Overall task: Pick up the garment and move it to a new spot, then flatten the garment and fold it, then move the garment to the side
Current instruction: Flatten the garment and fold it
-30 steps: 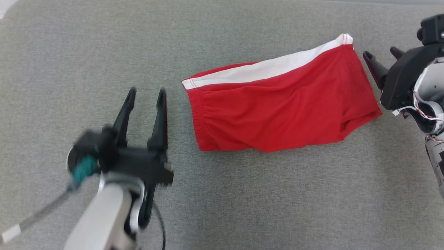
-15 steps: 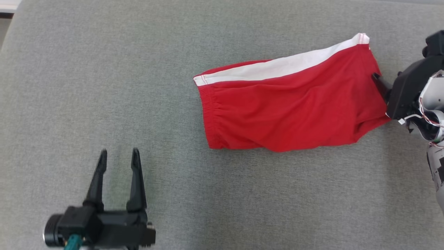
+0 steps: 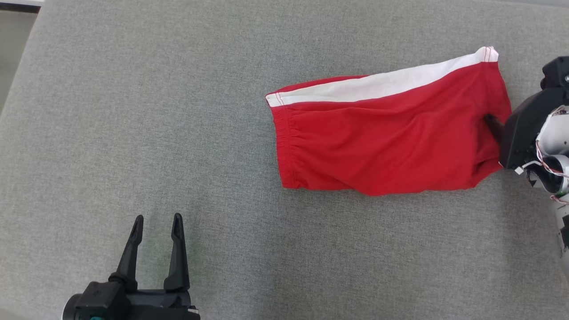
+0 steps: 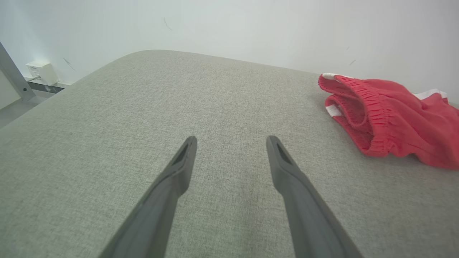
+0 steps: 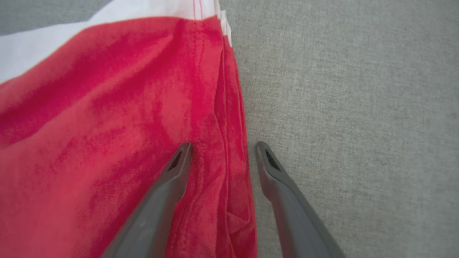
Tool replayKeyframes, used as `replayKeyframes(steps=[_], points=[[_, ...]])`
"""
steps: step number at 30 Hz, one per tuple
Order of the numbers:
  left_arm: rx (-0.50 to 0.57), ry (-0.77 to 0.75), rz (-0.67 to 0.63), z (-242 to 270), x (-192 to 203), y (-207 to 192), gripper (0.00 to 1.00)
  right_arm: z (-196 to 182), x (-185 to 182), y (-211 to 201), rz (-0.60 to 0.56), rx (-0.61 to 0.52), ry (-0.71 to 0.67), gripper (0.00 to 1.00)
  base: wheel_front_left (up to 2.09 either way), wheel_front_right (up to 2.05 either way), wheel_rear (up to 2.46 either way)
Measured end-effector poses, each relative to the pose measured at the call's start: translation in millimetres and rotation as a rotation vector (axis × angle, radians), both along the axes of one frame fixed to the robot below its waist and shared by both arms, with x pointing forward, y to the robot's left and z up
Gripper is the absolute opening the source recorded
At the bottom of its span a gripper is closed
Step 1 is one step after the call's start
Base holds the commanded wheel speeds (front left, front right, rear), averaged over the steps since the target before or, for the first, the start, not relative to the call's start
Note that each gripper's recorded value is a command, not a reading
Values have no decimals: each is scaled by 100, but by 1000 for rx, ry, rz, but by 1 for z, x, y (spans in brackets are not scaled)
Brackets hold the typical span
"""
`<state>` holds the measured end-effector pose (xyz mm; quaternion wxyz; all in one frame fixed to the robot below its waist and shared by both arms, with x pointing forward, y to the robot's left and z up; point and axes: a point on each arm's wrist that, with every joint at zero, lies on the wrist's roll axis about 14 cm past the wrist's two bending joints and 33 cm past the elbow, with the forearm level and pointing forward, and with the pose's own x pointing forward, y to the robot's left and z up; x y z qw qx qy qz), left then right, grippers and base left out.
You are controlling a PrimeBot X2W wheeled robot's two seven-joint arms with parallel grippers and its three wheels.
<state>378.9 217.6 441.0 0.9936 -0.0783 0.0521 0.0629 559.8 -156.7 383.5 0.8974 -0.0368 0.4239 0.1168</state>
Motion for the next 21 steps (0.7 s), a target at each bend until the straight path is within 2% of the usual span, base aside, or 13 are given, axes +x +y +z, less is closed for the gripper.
replayKeyframes(steps=[1,2,14,21], points=[[-2,1,0,0,0,0,100,0,0,-1,-1,-5,-1,2,0,0,0],[-4,1,1,0,-1,0,100,0,-1,-3,0,-12,-4,0,0,0,0],[-35,0,-7,-1,-3,-6,100,17,-12,-38,-86,-33,-95,0,0,0,0],[-46,-16,-13,5,-7,-10,100,50,-24,-74,-113,-125,-195,0,0,0,0]])
